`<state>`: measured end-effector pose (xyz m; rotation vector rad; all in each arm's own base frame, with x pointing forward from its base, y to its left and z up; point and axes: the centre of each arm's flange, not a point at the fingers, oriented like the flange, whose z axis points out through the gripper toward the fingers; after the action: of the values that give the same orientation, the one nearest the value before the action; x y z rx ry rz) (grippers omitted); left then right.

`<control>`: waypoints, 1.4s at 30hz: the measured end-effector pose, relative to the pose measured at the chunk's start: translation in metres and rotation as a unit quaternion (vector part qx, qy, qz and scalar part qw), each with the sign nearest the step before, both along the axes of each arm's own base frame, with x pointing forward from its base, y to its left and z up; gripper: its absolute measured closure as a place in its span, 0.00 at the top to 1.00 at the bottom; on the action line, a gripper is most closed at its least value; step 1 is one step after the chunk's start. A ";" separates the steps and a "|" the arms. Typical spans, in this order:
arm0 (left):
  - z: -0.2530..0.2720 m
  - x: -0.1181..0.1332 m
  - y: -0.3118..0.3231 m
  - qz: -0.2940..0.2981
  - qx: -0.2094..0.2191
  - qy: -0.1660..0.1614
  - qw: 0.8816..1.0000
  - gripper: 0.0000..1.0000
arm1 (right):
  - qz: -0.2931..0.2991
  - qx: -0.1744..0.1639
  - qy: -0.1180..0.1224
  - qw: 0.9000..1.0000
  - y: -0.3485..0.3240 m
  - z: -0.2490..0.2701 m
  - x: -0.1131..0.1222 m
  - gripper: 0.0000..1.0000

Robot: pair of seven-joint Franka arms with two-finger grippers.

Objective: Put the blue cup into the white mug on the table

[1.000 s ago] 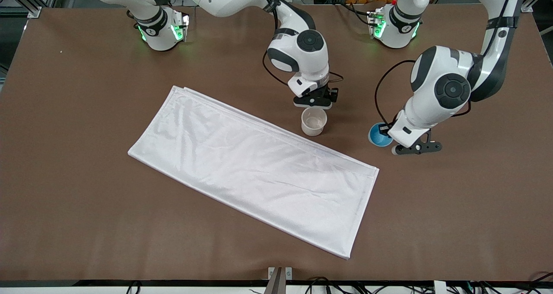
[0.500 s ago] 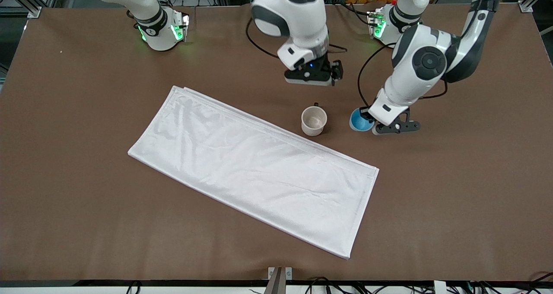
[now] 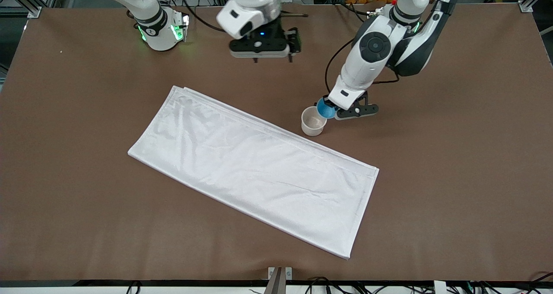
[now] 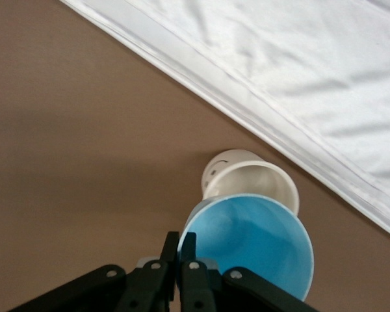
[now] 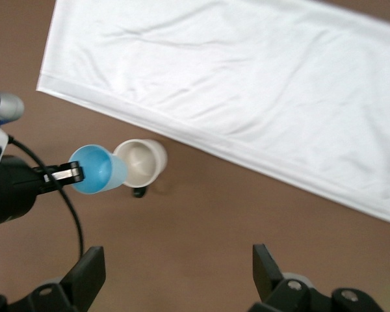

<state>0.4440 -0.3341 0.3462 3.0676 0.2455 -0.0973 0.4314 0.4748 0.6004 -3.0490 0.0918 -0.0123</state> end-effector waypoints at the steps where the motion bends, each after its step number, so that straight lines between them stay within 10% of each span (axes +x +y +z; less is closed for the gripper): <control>1: -0.001 0.000 -0.003 0.002 -0.002 0.000 1.000 0.05 | 0.007 -0.005 -0.001 1.000 -0.009 0.005 0.003 1.00; 13: -0.023 0.025 -0.021 0.011 -0.006 0.008 1.000 0.07 | 0.066 -0.049 -0.001 0.997 -0.142 0.049 0.049 1.00; 33: 0.023 0.083 0.012 0.052 -0.022 -0.039 0.998 0.99 | 0.065 -0.052 0.009 0.997 -0.348 0.015 0.126 1.00; 42: 0.056 0.120 0.075 0.044 0.009 -0.040 0.998 1.00 | 0.069 -0.054 0.004 0.996 -0.383 0.011 0.126 1.00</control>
<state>0.5635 -0.2593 0.4019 3.0651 0.3786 0.0332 0.5576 0.0923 0.6110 -3.1557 -0.1241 0.0058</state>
